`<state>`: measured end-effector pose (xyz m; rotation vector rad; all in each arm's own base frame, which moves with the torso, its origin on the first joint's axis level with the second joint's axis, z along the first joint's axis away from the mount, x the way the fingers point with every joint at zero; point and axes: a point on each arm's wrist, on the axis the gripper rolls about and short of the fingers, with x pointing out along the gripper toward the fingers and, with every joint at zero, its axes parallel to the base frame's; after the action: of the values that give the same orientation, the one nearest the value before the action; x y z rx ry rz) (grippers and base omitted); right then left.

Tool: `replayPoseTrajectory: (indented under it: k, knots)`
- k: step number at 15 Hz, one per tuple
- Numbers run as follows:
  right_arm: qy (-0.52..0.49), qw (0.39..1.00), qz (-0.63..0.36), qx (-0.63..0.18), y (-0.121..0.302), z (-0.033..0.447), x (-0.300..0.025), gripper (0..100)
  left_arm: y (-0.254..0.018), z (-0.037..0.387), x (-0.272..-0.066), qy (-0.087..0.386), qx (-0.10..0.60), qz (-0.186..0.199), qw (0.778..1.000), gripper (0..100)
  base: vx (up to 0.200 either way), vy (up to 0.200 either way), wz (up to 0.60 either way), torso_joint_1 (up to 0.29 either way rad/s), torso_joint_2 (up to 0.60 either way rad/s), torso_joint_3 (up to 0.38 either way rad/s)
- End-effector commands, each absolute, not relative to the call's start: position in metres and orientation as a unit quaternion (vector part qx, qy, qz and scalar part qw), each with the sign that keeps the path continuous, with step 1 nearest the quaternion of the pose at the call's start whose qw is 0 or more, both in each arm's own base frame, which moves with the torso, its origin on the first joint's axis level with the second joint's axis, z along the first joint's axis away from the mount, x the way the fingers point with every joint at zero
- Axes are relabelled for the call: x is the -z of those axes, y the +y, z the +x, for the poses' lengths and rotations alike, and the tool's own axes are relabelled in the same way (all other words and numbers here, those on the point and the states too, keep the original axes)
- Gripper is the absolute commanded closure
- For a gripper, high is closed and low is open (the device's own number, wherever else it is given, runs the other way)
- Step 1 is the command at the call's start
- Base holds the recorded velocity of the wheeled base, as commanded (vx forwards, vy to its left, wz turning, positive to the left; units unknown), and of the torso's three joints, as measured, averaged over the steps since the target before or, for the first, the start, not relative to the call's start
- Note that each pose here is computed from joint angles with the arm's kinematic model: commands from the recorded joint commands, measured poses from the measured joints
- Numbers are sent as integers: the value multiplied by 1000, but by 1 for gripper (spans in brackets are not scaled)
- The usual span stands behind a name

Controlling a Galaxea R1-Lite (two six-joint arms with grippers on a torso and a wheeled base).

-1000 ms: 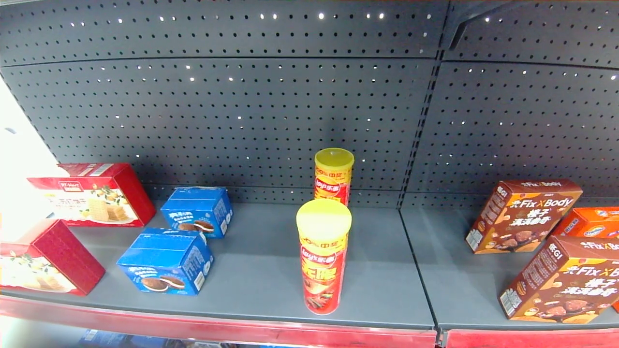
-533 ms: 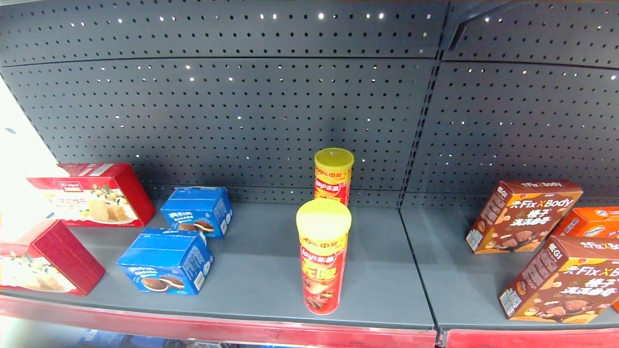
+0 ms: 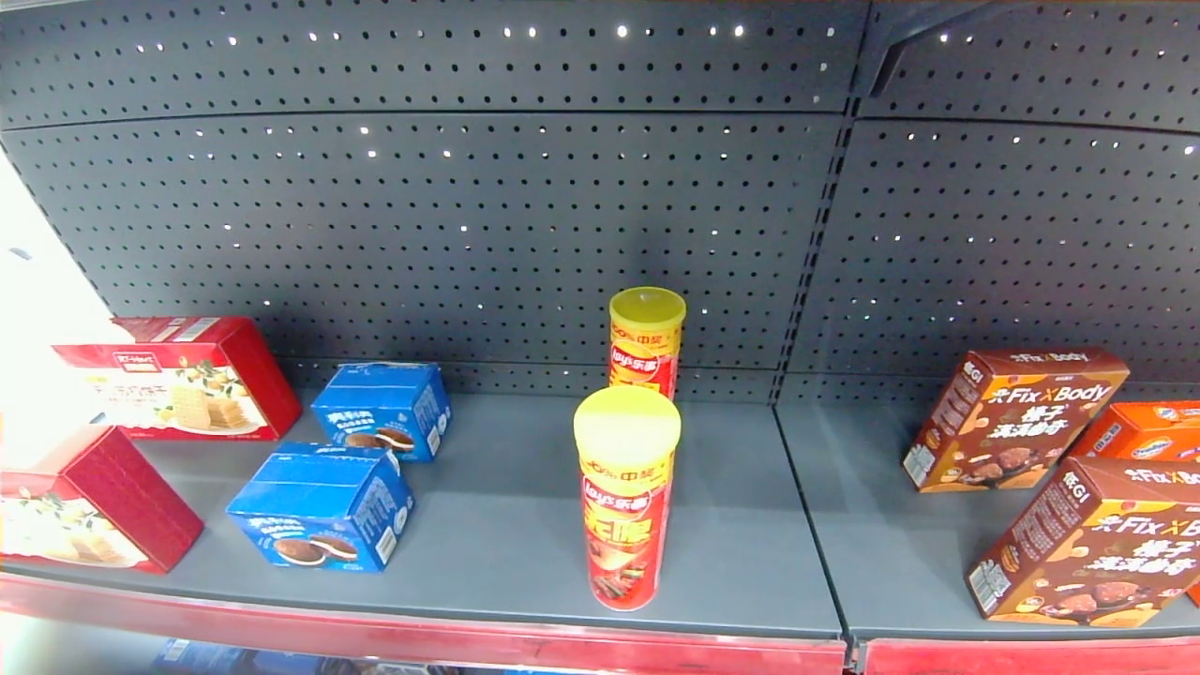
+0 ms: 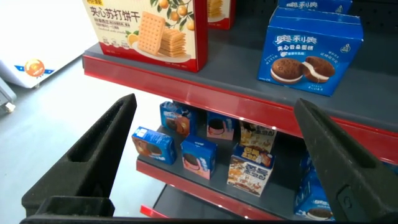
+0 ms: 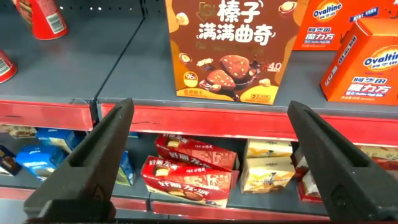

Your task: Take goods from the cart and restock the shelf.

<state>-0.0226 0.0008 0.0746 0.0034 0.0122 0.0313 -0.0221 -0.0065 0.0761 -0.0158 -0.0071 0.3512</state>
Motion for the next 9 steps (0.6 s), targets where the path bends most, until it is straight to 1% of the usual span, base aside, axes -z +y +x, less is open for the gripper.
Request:
replayPoseTrajectory:
  k: [1, 3, 9]
  knots:
    - [8, 1000, 2, -16, 1, -22, -75, 0, -6, -22, -76, -3, -175, -8, 984, 0, 0, 0, 600, 2, 2, 2]
    - [8, 1000, 2, -16, 1, -22, -75, 0, -6, -22, -76, -3, -175, -8, 984, 0, 0, 0, 600, -2, 5, 0]
    - [8, 1000, 2, -15, 1, -22, -75, 0, -6, -22, -76, -3, -176, -9, 984, 0, 0, 0, 0, 0, 0, 0]
